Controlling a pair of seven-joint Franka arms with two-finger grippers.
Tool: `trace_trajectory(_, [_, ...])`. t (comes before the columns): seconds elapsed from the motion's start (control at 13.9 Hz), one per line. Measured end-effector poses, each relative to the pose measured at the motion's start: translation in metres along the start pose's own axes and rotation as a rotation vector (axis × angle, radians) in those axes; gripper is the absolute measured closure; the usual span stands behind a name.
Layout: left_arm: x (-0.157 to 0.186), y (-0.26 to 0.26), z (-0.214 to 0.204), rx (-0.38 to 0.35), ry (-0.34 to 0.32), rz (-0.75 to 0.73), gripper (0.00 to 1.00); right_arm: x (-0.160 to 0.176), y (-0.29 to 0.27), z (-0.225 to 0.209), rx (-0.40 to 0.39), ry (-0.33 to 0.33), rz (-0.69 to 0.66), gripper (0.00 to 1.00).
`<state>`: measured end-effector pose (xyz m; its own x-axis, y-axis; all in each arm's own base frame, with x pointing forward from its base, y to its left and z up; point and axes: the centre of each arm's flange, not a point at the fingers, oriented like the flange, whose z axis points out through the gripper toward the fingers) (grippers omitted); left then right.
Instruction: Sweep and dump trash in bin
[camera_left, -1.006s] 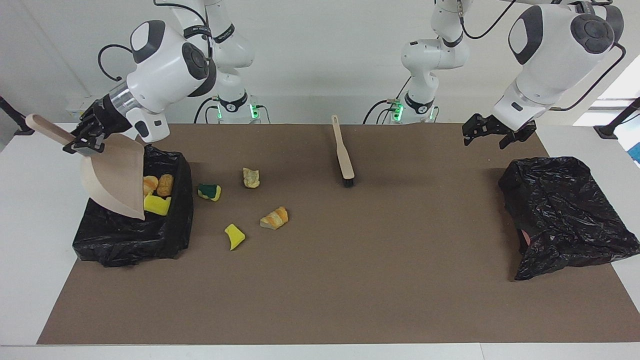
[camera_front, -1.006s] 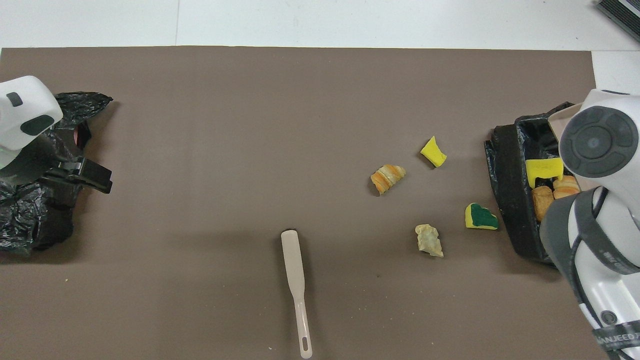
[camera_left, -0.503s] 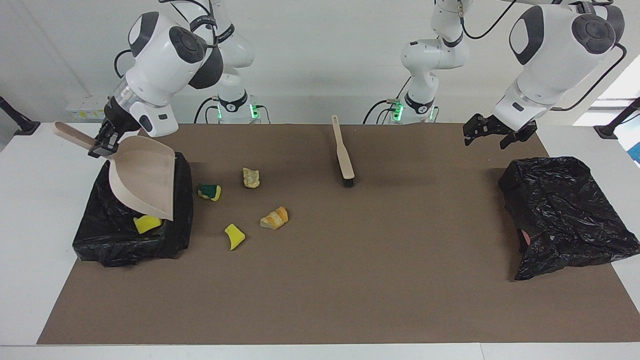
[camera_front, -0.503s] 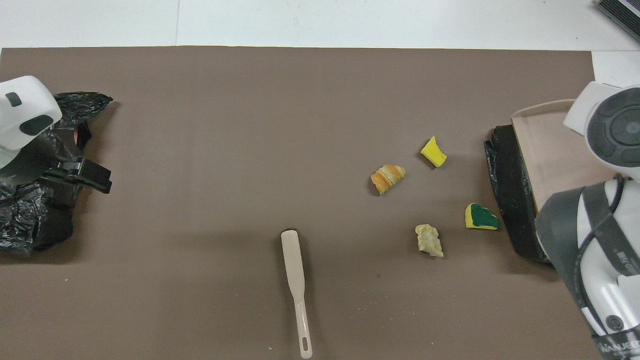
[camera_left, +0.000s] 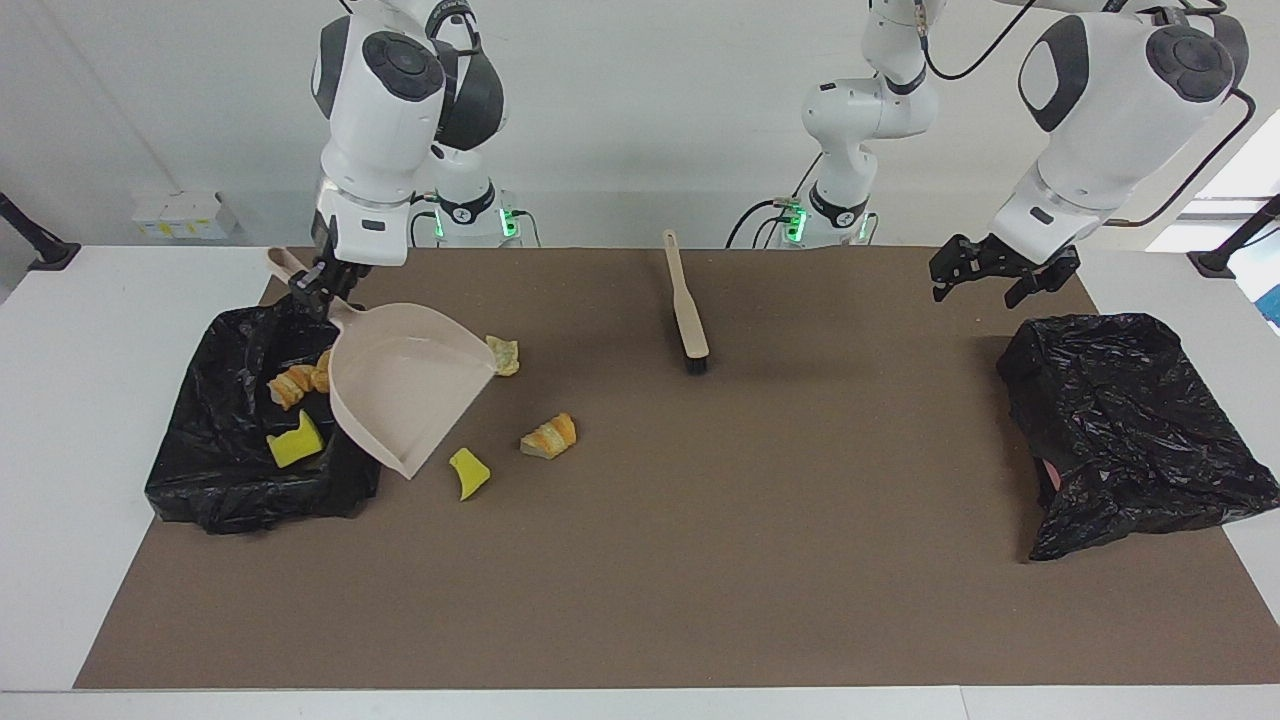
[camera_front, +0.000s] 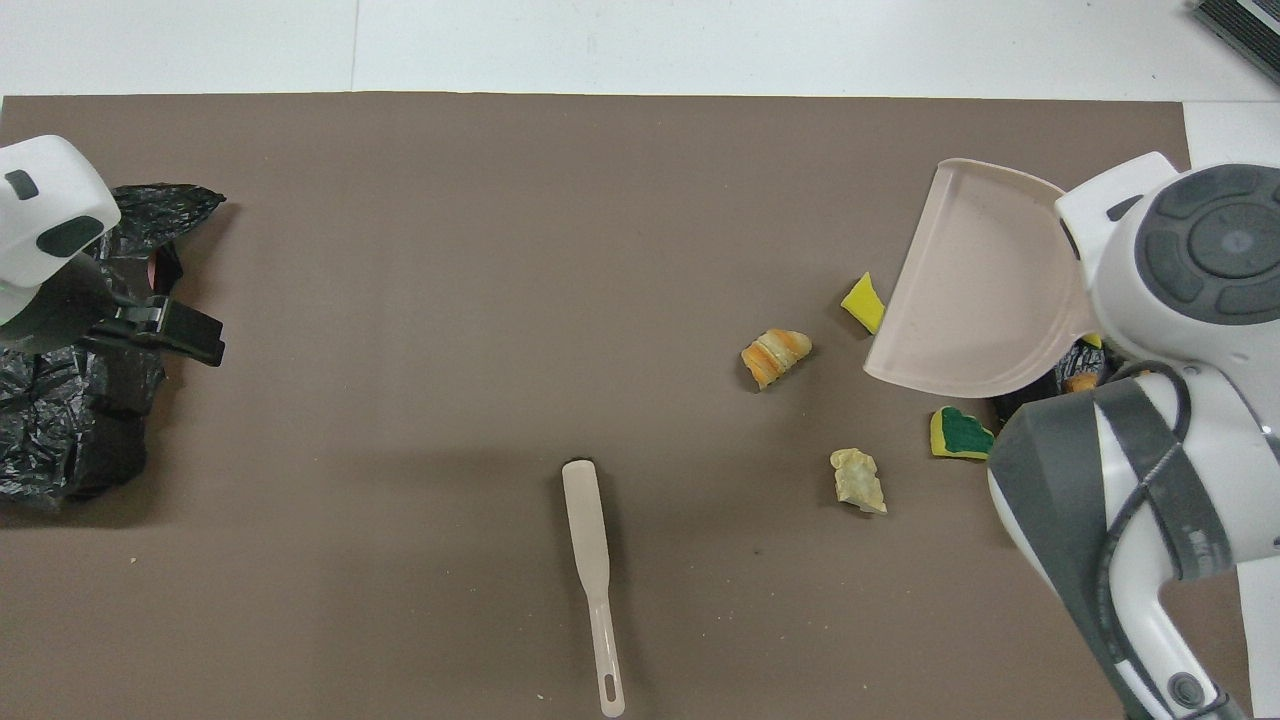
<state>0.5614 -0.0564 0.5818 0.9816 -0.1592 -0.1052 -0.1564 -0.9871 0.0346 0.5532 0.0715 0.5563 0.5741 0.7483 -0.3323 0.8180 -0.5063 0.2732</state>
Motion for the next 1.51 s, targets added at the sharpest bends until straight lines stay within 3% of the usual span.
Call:
trace_trajectory(0.14, [0.0,0.0,0.0,0.0,0.0,0.0,0.0,0.025,-0.017,0.003,0.06,0.034,0.2,0.68])
trace_trajectory(0.36, [0.0,0.0,0.0,0.0,0.0,0.001,0.0,0.106,-0.073,-0.009,0.105,0.061,0.445,0.68])
trace_trajectory(0.93, [0.0,0.0,0.0,0.0,0.0,0.001,0.0,0.275,-0.164,-0.072,0.285,0.148,0.814,0.68])
trace_trajectory(1.08, [0.0,0.0,0.0,0.0,0.0,0.001,0.0,0.313,-0.189,-0.062,0.315,0.153,0.862,0.68])
trace_trajectory(1.22, [0.0,0.001,0.0,0.0,0.0,0.002,0.0,0.343,-0.212,-0.052,0.405,0.166,0.909,0.68])
trace_trajectory(1.37, [0.0,0.005,0.0,0.001,0.0,0.01,0.0,0.357,-0.219,-0.04,0.476,0.154,0.921,0.68])
trace_trajectory(1.51, [0.001,0.015,0.001,0.002,-0.001,0.027,0.0,0.362,-0.221,-0.027,0.492,0.128,0.923,0.68])
